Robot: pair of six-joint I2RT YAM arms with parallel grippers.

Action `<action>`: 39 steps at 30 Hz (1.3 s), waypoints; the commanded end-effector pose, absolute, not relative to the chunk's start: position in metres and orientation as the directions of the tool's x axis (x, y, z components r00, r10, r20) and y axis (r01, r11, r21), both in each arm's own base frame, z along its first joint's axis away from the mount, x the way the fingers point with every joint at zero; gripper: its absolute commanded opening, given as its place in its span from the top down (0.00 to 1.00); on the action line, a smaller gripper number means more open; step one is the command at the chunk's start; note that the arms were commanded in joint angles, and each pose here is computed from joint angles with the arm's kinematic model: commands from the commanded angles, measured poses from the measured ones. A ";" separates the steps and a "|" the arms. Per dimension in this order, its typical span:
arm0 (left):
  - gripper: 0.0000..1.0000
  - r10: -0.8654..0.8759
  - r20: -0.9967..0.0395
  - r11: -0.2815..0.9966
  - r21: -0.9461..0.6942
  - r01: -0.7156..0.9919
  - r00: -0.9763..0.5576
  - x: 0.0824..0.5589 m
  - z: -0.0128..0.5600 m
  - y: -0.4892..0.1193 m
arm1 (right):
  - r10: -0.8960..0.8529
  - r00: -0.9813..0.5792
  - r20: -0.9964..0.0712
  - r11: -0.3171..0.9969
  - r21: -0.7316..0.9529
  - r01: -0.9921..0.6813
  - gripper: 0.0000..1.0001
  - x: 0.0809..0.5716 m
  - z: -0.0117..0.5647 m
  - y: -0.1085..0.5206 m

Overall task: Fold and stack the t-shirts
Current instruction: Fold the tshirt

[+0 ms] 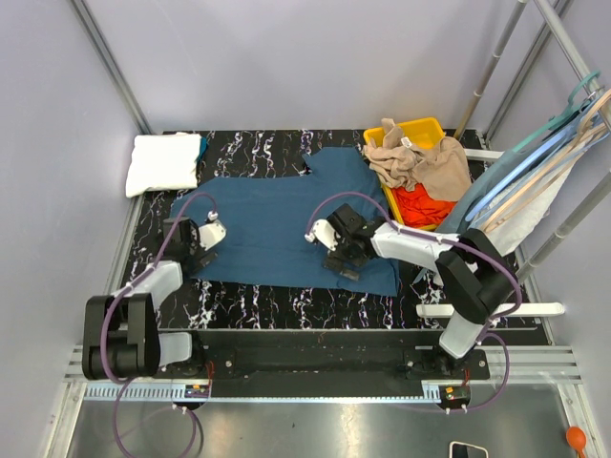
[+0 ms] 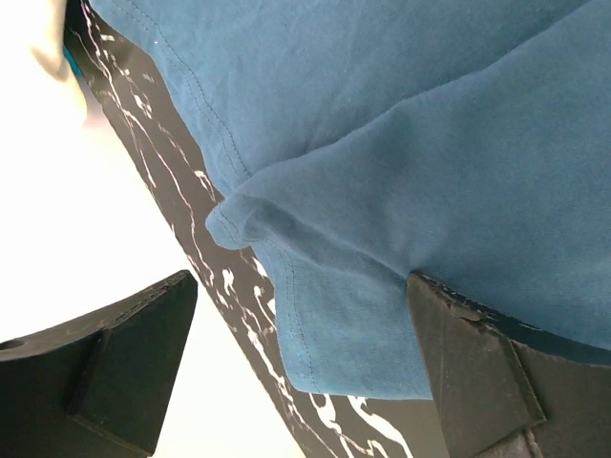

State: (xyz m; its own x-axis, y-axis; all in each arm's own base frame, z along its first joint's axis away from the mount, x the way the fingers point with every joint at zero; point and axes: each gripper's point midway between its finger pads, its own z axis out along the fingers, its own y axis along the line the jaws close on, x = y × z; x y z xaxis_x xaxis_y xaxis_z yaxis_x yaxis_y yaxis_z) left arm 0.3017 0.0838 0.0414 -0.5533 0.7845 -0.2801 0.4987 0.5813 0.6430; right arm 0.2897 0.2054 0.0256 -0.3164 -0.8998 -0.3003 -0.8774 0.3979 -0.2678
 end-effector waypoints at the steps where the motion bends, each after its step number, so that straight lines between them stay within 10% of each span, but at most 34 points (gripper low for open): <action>1: 0.01 0.778 -0.153 0.578 0.551 0.601 -0.609 0.245 0.010 0.088 | -0.918 -0.334 -0.212 0.371 -0.165 -0.914 0.00 0.240 0.013 0.191; 30: 0.01 0.839 -0.044 0.473 0.553 0.686 -0.543 0.150 0.004 0.089 | -0.927 -0.274 -0.256 0.309 -0.106 -0.945 0.00 0.180 0.019 0.205; 39: 0.01 0.849 -0.150 0.487 0.595 0.640 -0.506 0.164 0.046 0.077 | -0.922 -0.257 -0.290 0.308 -0.144 -0.940 0.00 0.182 0.040 0.208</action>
